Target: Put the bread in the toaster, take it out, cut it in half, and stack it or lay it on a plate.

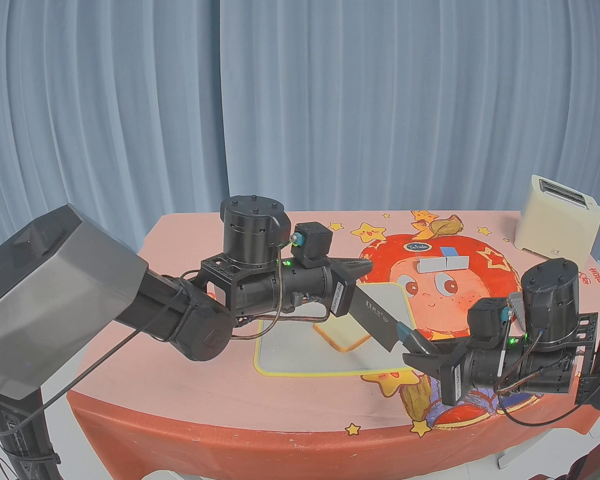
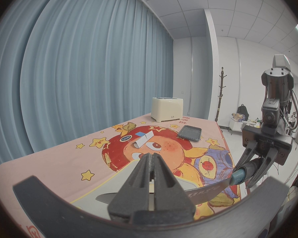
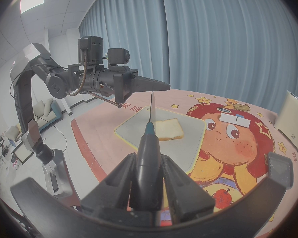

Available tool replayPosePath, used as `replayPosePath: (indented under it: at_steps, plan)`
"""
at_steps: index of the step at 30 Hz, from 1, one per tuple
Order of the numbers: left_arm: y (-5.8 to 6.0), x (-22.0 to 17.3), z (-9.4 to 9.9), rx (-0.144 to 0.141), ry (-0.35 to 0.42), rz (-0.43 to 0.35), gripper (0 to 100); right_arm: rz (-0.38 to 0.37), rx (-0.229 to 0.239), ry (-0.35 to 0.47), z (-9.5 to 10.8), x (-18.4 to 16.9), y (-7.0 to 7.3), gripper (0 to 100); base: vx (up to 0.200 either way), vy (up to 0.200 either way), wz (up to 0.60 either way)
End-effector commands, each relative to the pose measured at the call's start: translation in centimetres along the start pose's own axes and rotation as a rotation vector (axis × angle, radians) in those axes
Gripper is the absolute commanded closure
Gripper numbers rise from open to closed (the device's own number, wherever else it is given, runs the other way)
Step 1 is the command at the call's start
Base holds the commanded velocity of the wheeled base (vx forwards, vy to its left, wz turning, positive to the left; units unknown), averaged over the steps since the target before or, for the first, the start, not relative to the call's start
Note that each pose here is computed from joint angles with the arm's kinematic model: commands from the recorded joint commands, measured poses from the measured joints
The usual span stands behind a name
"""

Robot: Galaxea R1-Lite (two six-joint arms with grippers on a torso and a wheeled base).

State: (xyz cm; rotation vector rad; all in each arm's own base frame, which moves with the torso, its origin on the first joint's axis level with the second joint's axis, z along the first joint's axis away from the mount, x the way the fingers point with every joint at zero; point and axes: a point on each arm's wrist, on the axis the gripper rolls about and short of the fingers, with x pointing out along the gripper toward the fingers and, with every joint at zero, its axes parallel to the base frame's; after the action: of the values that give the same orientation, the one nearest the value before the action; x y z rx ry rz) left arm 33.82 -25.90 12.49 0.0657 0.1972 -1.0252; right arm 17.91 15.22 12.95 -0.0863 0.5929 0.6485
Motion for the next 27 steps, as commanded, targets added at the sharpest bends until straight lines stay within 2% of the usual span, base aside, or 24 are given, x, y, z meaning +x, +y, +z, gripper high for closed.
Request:
replayPosePath:
  at_steps: [1,9,27]
  plan:
    - [0.1,0.2,-0.4,-0.002,0.009,0.001,100,-0.006,0.002,0.023,-0.2,0.7,-0.1,100,0.0,0.0,0.0]
    - [0.4,1.3,-2.1,-0.004,0.01,-0.001,100,-0.013,0.006,0.023,-0.4,1.7,-0.3,100,0.0,0.0,0.0]
    - [0.8,1.6,-2.5,-0.007,0.013,0.005,100,-0.04,0.017,0.073,-1.2,2.9,-1.0,100,0.0,0.0,0.0]
